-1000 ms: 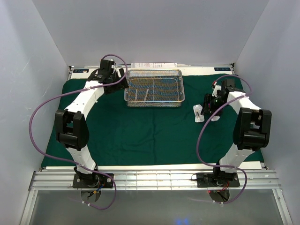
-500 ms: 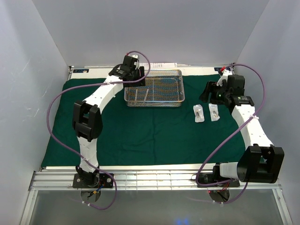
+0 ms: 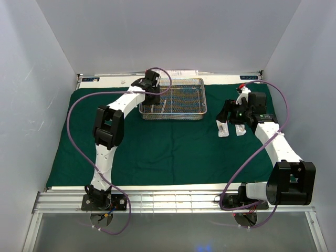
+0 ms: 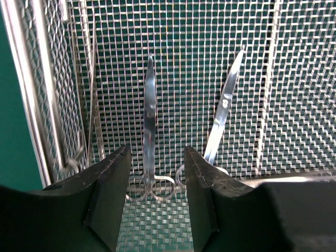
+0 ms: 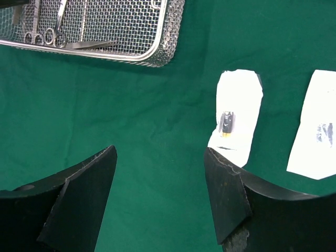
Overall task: Open and lay out the surgical kit
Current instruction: Pick up the medical item from the container.
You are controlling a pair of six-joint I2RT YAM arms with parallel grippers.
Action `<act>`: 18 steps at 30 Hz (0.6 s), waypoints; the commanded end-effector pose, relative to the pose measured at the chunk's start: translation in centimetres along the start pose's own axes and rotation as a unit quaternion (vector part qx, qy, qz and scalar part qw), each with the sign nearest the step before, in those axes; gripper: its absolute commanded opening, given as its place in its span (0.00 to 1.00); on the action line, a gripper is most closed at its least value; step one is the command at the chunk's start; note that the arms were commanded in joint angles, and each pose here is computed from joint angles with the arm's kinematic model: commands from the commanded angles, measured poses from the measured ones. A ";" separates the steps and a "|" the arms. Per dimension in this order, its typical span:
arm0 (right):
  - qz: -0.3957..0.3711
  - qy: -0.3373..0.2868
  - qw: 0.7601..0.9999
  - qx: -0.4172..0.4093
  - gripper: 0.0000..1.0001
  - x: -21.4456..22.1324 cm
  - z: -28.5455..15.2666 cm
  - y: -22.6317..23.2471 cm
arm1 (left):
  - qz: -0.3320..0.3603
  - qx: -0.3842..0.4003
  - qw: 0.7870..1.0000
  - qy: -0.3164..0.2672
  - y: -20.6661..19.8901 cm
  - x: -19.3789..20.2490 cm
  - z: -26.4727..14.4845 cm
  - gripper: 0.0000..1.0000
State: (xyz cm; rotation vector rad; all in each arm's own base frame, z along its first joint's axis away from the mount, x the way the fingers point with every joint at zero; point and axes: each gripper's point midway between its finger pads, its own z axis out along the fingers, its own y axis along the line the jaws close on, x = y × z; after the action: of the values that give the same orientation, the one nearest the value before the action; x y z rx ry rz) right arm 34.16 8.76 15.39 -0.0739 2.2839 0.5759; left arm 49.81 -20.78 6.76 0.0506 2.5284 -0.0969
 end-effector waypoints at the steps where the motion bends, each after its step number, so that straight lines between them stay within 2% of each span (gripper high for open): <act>1: -0.012 -0.028 0.999 -0.023 0.73 -1.3 -0.1 1.0 | 0.000 -0.002 1.000 -0.027 -0.3 -2.2 -0.5 0.55; 11: -0.012 -0.020 0.999 -0.028 0.73 -0.5 0.3 0.9 | -0.003 -0.027 1.000 0.005 0.5 0.0 2.4 0.50; 18: -0.014 -0.021 0.999 -0.023 0.73 -0.6 0.3 0.7 | -0.010 -0.017 0.999 0.037 0.3 2.3 3.7 0.46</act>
State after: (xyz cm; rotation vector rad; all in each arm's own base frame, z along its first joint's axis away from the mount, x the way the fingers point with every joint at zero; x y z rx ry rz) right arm 34.23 9.16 15.17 -0.0936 2.2640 0.6013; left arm 50.56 -20.59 3.16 0.0316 2.5731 -0.0377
